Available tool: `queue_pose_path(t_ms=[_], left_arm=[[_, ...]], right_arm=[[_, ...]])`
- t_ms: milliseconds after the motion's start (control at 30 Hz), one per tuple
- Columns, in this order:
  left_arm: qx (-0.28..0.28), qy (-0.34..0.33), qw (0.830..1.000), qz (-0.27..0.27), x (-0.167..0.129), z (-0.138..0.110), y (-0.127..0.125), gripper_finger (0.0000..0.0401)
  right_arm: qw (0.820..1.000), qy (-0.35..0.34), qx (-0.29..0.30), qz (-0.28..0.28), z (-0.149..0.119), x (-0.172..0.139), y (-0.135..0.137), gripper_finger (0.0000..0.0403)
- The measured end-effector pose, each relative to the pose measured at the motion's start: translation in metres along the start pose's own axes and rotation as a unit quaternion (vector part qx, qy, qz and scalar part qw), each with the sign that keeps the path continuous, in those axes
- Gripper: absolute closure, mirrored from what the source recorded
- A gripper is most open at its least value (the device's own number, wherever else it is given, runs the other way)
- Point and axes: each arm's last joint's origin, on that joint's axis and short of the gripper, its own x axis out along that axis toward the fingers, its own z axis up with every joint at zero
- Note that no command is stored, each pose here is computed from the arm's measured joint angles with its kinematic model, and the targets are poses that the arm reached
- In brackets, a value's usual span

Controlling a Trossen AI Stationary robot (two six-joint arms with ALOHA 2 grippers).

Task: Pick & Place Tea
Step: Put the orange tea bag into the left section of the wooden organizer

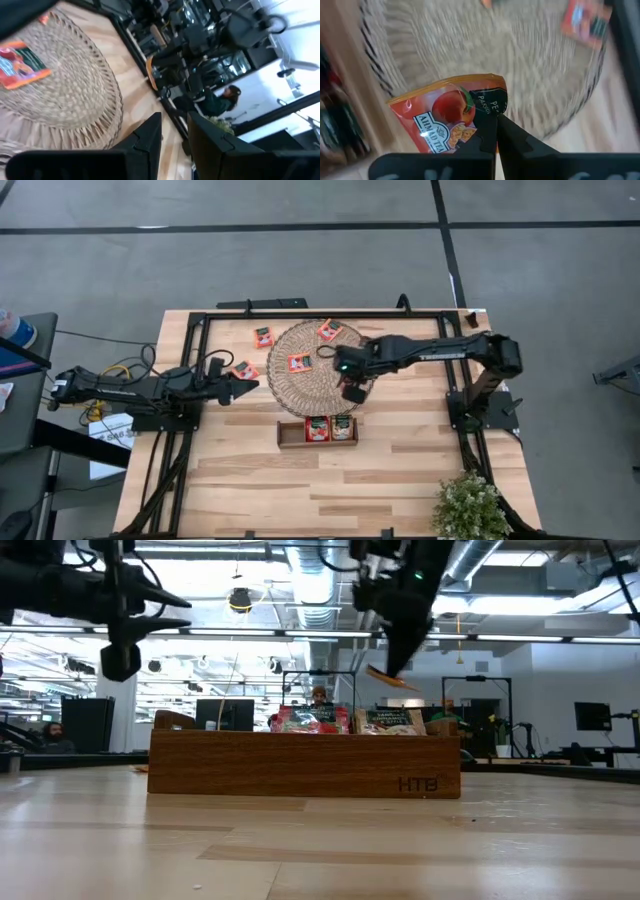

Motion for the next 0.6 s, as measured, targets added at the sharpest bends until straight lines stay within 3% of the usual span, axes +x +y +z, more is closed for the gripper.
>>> queue_pose_path(t_ms=[333,600], left_arm=[[0.023,0.031,0.999,0.007,0.025,0.011,-0.030,0.0315],[0.041,0.037,0.998,0.021,0.049,0.022,-0.057,0.0315]], right_arm=[[0.995,-0.071,-0.071,-0.003,0.073,-0.013,0.034,0.0403],[0.989,-0.090,-0.113,0.006,0.098,-0.022,0.055,0.0403]])
